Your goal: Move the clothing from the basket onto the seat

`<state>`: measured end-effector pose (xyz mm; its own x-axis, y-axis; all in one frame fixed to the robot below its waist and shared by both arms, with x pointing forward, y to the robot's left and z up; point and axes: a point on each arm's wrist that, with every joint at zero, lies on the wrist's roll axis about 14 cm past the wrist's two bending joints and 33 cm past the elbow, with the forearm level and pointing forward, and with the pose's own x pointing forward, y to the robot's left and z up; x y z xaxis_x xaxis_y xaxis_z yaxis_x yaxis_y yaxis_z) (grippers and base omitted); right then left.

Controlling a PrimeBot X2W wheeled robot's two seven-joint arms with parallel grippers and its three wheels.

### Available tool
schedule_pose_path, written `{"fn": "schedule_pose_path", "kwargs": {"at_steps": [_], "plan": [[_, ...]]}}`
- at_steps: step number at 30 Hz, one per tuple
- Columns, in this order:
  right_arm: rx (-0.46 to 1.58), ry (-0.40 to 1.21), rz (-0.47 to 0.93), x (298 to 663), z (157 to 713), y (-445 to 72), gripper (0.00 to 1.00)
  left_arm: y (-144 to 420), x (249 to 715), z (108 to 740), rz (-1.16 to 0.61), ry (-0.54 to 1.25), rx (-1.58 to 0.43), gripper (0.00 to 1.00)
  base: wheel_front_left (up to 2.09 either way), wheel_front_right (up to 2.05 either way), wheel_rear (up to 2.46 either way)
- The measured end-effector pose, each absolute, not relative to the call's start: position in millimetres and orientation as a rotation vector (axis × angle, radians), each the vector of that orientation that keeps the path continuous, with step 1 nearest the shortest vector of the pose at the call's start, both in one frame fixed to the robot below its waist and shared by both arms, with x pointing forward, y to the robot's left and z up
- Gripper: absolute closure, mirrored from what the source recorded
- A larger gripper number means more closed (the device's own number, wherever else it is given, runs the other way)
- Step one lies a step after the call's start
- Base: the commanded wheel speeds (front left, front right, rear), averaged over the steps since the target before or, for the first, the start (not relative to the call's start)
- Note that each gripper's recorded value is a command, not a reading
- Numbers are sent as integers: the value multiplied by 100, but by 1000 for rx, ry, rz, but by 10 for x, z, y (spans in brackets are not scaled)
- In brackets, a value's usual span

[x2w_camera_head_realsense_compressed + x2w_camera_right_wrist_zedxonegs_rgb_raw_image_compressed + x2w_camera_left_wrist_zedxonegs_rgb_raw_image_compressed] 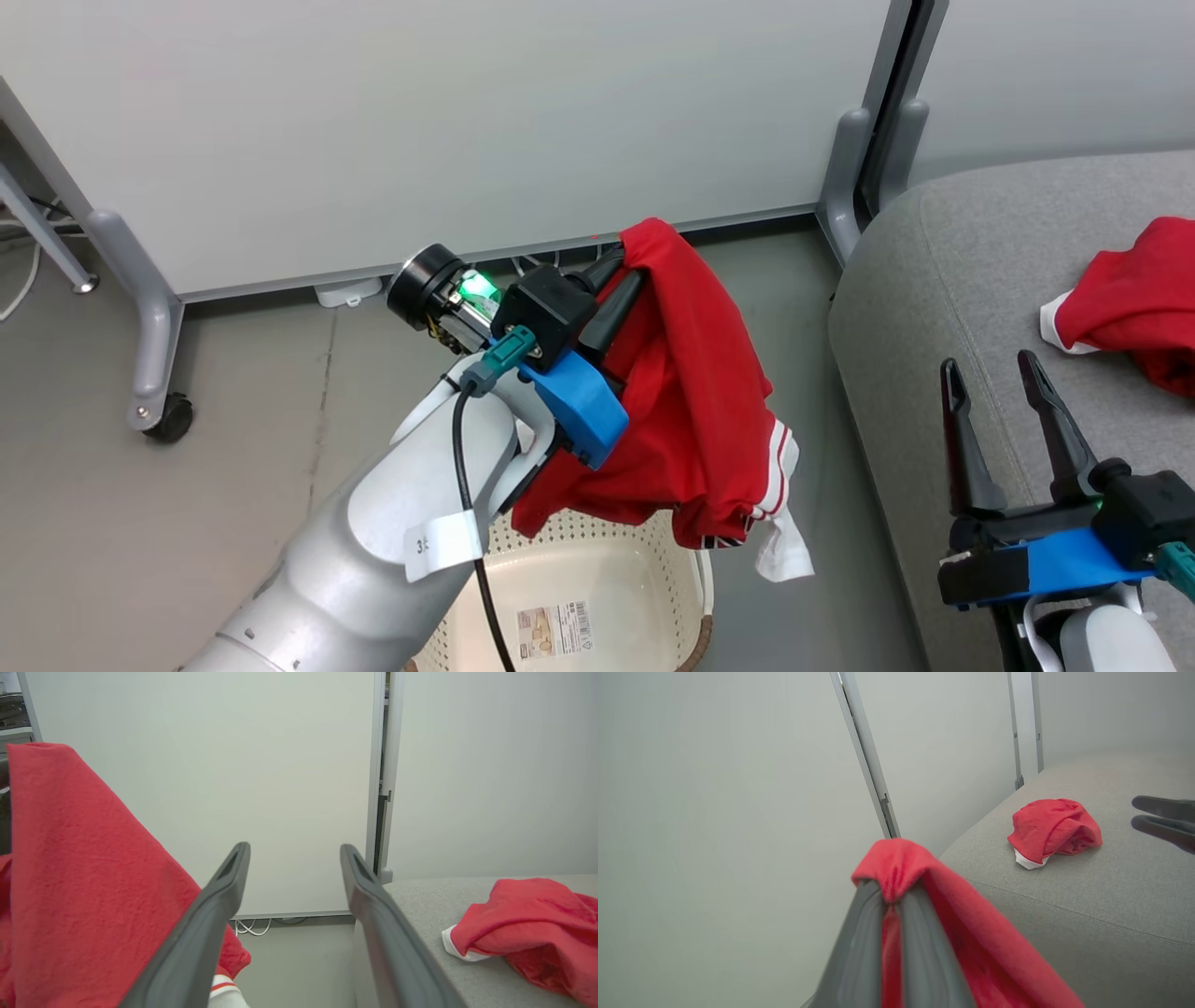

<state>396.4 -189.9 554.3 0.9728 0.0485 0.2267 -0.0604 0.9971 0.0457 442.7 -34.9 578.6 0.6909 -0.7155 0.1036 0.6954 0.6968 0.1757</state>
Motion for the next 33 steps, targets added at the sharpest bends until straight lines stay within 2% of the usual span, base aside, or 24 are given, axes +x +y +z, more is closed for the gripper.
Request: {"fn": "schedule_pose_path", "kwargs": {"at_steps": [12,22,33], "plan": [[66,-266,125,3995,5679,-1643,0,-369,4369,5771,-807,-165,133,100,0,0,0],[68,-304,357,4242,5850,-875,0,-352,4471,5681,-807,-144,132,100,0,0,0],[36,-199,529,4395,5527,-278,0,-337,4504,5622,-805,-135,129,100,0,0,0]]}}
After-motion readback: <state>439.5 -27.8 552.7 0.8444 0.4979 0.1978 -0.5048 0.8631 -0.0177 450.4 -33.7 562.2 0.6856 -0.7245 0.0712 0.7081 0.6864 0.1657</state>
